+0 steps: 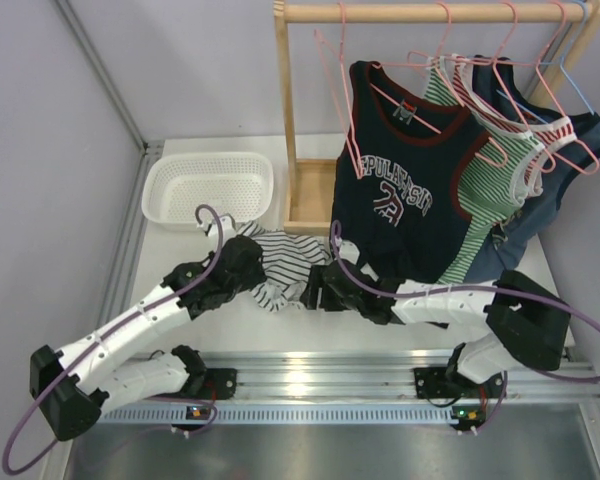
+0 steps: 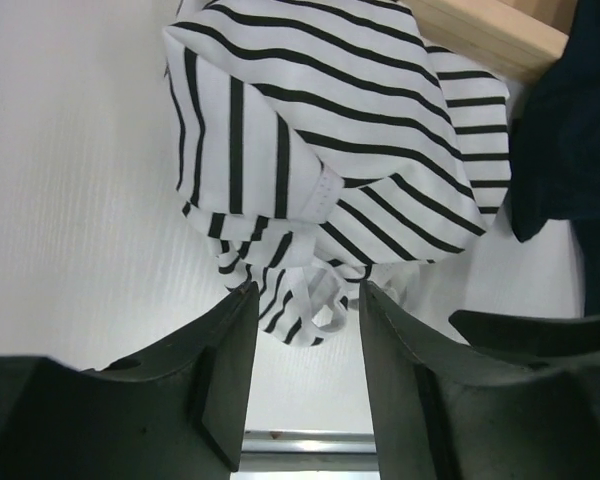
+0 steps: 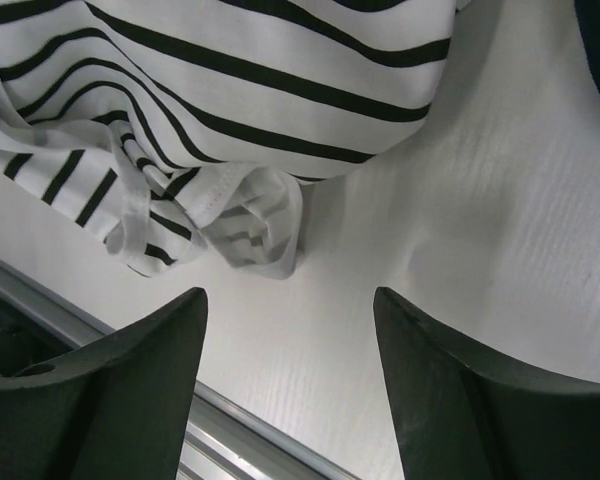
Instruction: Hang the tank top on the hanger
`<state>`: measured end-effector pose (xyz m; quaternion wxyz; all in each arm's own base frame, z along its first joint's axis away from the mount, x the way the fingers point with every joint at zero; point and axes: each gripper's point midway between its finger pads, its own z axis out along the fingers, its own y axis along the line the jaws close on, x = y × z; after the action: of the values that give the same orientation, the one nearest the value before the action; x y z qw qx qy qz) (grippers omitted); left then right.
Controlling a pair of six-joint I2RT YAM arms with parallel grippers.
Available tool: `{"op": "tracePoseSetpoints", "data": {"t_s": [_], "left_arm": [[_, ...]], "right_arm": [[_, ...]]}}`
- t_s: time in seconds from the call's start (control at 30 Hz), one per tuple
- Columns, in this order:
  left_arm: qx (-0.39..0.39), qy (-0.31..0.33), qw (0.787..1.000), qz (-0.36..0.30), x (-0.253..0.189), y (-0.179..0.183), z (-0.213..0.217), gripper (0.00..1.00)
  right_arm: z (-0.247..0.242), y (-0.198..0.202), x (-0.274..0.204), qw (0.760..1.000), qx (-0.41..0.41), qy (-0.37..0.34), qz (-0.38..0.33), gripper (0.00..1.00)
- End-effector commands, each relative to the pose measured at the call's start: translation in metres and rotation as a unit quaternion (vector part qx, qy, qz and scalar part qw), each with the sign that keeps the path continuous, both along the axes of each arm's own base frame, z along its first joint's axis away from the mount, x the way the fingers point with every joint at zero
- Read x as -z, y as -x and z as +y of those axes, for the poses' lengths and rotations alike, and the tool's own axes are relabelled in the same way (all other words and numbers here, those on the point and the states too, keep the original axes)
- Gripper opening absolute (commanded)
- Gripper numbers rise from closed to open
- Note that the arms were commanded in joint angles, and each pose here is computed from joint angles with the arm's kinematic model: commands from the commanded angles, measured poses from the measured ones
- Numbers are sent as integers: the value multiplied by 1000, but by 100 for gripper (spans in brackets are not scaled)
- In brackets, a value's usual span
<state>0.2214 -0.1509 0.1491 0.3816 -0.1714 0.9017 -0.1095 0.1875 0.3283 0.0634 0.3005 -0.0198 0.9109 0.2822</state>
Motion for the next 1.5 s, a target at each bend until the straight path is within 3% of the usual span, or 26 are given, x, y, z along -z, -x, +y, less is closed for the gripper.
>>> {"op": "tracePoseSetpoints", "data": {"t_s": [0.0,0.2,0.37,0.73,1.07,1.2,1.37,1.47], "left_arm": [[45,-2,999,13,-19,6,-9,49],[78,-1,995,66,15,30,-9,44],[134,16,986,96,36,43,-33,42],[186,-57,973,123,73,37,-52,44],[218,-84,968,88,64,23,-66,48],[228,-103,962,108,76,24,-67,47],[214,-122,962,118,85,24,-61,43],[210,-127,963,115,82,21,-60,29]], "right_arm": [[28,-11,-28,998,15,-47,-28,68],[44,-10,-17,999,11,-38,-18,58],[42,-8,5,1000,23,-17,1,42],[42,-7,8,1000,18,-9,2,23],[44,-6,9,1000,11,-8,1,17],[44,-7,8,1000,9,-7,-1,17],[42,-6,7,1000,8,-5,-2,17],[41,-6,6,1000,8,-5,-5,15]]}}
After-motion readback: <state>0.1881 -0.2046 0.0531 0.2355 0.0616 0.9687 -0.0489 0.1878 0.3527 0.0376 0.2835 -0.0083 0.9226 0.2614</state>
